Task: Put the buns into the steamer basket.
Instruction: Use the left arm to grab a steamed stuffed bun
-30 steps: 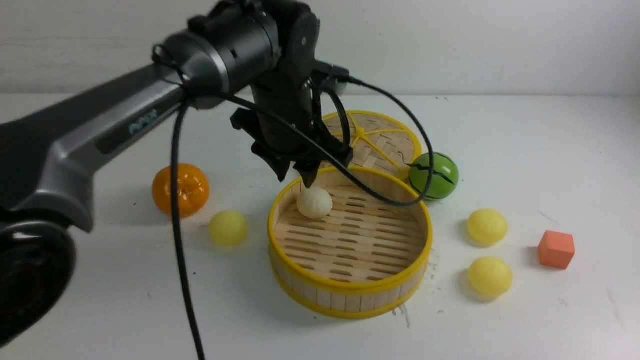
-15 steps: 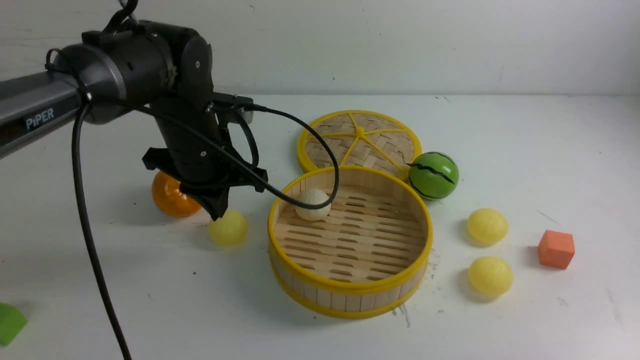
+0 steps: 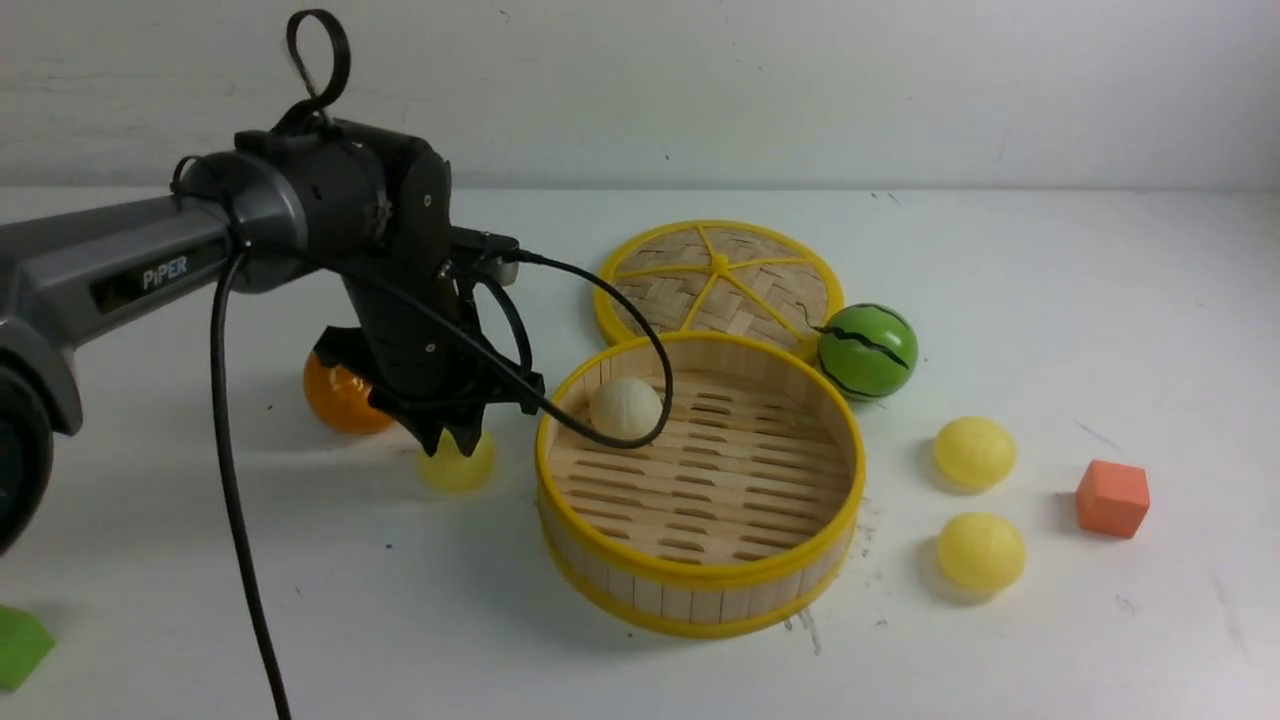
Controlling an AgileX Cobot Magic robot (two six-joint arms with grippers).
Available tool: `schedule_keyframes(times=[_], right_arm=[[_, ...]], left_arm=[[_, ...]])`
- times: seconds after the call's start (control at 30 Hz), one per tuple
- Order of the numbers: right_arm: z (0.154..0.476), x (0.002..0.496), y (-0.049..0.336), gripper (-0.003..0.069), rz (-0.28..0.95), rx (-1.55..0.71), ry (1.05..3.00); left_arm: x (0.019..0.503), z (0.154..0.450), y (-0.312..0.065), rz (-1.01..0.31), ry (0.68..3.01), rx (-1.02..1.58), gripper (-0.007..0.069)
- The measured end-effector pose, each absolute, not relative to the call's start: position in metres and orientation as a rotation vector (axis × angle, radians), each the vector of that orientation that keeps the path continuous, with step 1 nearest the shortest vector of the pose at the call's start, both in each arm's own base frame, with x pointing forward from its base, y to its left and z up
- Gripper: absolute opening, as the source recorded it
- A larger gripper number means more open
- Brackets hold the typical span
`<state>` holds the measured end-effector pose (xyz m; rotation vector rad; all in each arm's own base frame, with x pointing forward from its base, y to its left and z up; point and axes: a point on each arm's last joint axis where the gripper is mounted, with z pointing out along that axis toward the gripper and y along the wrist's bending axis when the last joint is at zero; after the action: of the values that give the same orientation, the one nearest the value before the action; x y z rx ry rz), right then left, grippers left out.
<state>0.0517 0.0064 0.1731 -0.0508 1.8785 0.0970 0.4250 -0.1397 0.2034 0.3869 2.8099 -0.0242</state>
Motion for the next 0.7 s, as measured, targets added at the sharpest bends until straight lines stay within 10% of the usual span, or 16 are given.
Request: schedule_keyframes(times=[0.43,0.7], right_arm=[[0.173,0.052,0.006,0.0241,0.097,-0.051,1.878],[0.173,0.052,0.006,0.0241,0.096,-0.051,1.878]], left_arm=[[0.430,0.191,-0.141,-0.013,2.801,0.395,0.0194],[0.428,0.197,-0.138,0.024,2.806,0.411,-0.0013]])
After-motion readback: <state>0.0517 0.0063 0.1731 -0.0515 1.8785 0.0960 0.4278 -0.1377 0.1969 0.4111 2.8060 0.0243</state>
